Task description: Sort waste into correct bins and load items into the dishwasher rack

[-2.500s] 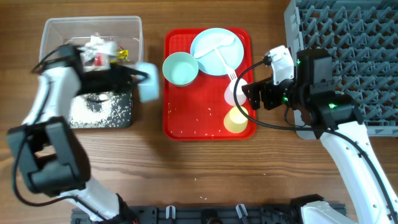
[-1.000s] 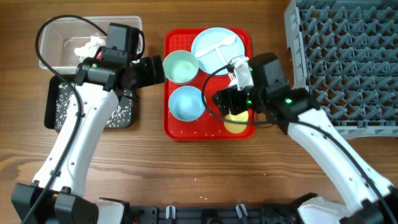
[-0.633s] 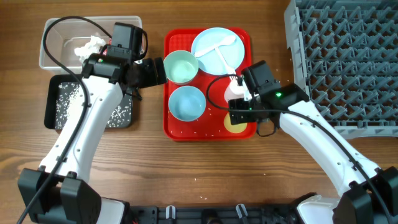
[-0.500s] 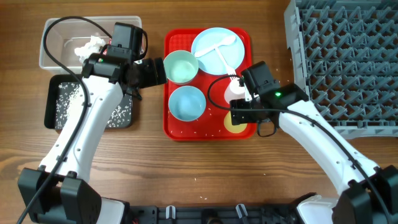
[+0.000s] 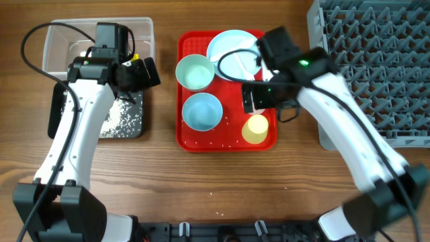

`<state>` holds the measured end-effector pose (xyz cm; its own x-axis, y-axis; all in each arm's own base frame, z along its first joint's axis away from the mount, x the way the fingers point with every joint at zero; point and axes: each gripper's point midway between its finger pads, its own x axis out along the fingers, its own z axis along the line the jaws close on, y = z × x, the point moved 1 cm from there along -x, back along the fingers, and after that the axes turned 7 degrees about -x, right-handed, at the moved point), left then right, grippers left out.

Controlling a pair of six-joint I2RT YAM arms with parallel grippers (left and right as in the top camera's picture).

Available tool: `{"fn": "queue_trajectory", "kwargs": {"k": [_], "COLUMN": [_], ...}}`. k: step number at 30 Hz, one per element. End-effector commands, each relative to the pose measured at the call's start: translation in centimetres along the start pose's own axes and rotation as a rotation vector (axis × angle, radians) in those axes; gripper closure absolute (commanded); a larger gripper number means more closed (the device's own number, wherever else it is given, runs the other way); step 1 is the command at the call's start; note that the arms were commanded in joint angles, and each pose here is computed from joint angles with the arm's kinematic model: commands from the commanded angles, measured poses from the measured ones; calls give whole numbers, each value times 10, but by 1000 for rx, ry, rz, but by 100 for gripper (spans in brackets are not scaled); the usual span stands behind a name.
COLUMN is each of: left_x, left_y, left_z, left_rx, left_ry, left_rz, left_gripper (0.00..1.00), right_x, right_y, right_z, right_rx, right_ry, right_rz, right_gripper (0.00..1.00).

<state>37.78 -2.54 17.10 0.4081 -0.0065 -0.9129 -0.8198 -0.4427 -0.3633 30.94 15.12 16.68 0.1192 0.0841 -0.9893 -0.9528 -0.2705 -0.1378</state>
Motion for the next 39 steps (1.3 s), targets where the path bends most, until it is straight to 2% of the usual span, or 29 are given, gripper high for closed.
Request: {"fn": "queue_trajectory", "kwargs": {"k": [1,5,11,22,26,32,37,39], "left_x": [9,14,20,20,20,20,20,20], "left_y": [0,1,4,4,4,3,3,3], "left_z": [5,6,7,7,7,7,7,7], "left_rx": [-23,-23,-23,-23,-23,-23,-23,-23], "left_ry": [-19,-26,-37,-38,-37,-36,-36,-36], "left_rz": [20,32,51,51,49,47,46,46], "left_gripper": [0,0,0,0,0,0,0,0], "right_x": [45,62,79,124,129,135,136,137], "right_y": [7,-1,11,37,35,36,36,32], "right_z": [3,21,10,0,-10,-6,-6,-5], "right_rx": [-19,-15,22,66,93,75,73,72], "right_ry": [-3,-106,-44,-3,94,103,103,99], "right_rz": [156,163,201,229,194,179,177,160], "right_gripper": [0,0,0,18,20,23,42,44]}}
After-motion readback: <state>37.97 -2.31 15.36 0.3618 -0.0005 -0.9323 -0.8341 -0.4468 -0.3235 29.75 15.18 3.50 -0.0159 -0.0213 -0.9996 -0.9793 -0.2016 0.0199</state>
